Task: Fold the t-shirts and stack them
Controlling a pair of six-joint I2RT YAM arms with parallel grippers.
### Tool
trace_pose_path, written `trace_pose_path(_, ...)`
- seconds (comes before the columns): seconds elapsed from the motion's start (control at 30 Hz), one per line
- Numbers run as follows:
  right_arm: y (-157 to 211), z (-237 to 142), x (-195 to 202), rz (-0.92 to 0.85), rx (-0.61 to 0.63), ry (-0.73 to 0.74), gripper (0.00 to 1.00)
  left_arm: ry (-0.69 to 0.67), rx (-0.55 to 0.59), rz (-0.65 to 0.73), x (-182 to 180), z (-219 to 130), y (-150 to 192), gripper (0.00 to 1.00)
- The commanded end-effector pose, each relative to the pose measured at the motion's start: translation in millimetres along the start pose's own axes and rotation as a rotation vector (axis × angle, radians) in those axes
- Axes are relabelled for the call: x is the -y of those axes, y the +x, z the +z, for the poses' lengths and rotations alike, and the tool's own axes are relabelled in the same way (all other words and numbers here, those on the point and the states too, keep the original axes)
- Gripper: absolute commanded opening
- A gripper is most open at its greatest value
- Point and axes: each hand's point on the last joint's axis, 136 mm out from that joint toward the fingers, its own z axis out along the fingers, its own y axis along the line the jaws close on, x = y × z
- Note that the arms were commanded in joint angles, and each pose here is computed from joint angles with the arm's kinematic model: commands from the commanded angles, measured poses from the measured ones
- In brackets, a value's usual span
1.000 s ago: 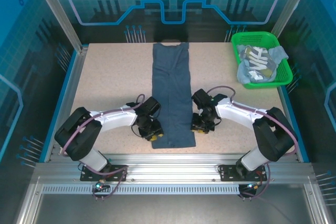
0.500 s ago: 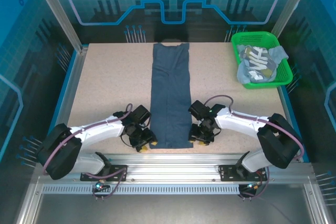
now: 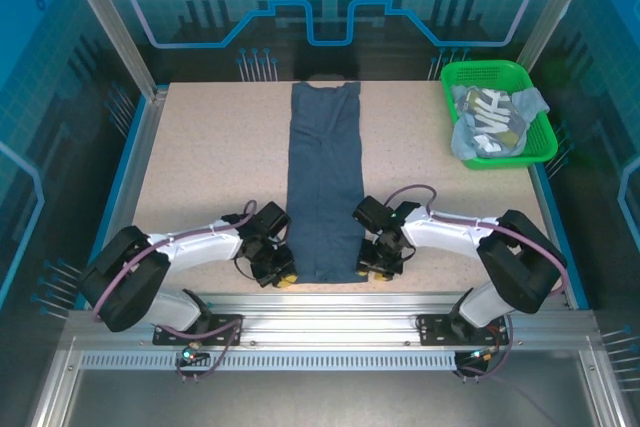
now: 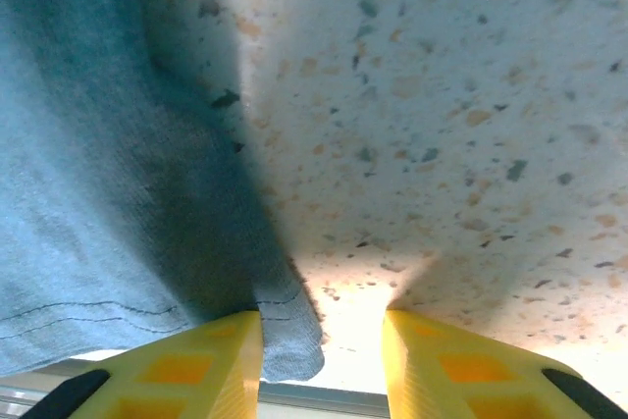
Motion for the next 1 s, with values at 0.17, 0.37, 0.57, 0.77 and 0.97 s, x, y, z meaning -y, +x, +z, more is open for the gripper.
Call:
trace_pose_path(0.17,12.5,5.2,-11.3,0.024,-0.029,0.000,0.35,0.017,0.003,0.011,6.4,4.2,-3.0,0.05)
trace_pose_path(0.37,13.5,-0.9,-16.4,0.012,-0.012,0.022,0.36,0.010,0.010,0.020,8.0,0.4,-3.2,0.00)
trace_pose_path(0.57,13.8,13.3,-5.7,0.040,-0.040,0.086,0.25,0.009,0.022,0.042,13.0,-9.1,-2.2,0.00)
trace_pose_path(0.77,14.1,6.1,-0.6,0.028,-0.034,0.123,0.23,-0.002,0.017,0.055,11.3,-15.1,1.7,0.00)
trace_pose_path(0.97,16.0,-9.9,0.7,-0.009,-0.021,0.153,0.37,-0.001,0.014,0.053,11.1,-14.6,2.1,0.00)
